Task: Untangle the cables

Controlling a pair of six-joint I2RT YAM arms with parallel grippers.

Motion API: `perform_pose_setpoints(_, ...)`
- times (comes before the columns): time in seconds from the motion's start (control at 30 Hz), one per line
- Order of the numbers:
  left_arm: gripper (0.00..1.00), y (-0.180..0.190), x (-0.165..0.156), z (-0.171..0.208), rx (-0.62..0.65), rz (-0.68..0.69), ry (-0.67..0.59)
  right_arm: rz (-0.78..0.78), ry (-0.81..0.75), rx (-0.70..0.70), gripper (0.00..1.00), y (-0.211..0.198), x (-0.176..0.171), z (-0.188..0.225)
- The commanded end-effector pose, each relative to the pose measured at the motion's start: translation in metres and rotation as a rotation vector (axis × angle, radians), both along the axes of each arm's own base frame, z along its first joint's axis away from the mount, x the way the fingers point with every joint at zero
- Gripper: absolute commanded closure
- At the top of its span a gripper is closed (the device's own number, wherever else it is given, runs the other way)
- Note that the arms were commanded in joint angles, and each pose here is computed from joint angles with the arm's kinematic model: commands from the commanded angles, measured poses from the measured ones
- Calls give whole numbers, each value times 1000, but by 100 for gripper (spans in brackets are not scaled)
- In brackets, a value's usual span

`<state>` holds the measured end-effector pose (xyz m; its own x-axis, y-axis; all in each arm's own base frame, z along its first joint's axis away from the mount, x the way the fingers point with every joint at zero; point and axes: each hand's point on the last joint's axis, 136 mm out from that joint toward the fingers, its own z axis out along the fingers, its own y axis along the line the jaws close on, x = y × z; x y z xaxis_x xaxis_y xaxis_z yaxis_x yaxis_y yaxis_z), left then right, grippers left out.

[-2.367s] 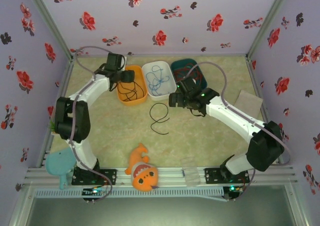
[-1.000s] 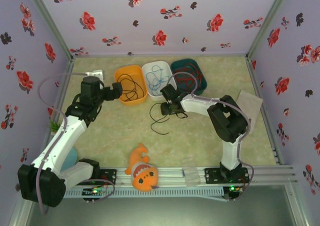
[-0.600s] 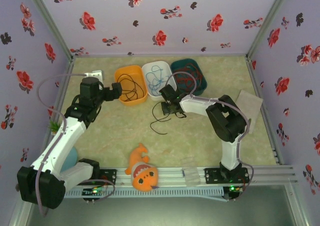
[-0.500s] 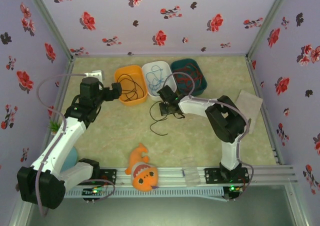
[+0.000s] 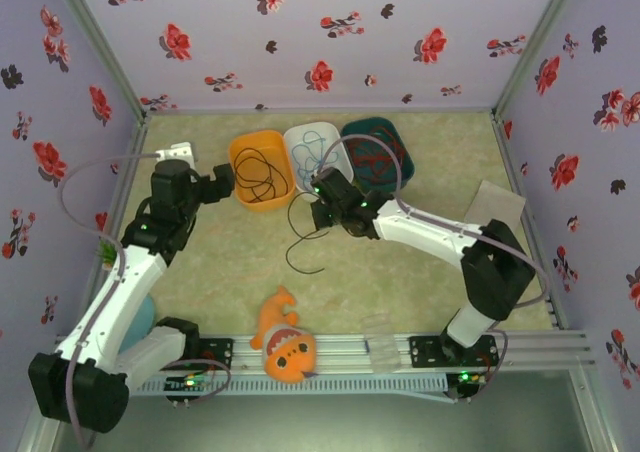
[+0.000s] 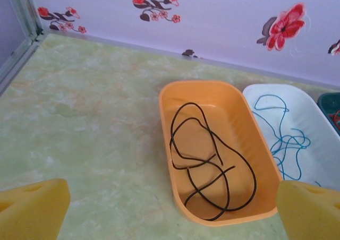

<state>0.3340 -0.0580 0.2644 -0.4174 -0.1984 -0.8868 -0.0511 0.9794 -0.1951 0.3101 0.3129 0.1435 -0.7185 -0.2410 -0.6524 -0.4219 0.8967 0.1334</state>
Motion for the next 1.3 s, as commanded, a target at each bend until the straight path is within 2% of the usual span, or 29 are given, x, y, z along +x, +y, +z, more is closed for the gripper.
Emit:
perform_pose_setpoints(0.0, 0, 10, -5, 4, -17, 51, -22, 24, -47, 45, 100, 8, 2, 36)
perform_pose_setpoints(0.17, 0, 12, -11, 9, -33, 52, -43, 59, -133, 113, 100, 30, 18, 75)
perform_pose_setpoints(0.43, 0, 7, -15, 10, -73, 26, -61, 32, -233, 109, 100, 67, 65, 92)
perform_pose_setpoints(0.7, 0, -2, -14, 9, -105, -12, -60, -31, -293, 40, 100, 99, 122, 75)
perform_pose_setpoints(0.87, 0, -4, -14, 5, -109, -22, -51, -91, -322, 3, 100, 105, 155, 60)
perform_pose_setpoints(1.27, 0, -15, -9, -11, -143, -57, -13, -156, -325, 67, 100, 113, 215, 46)
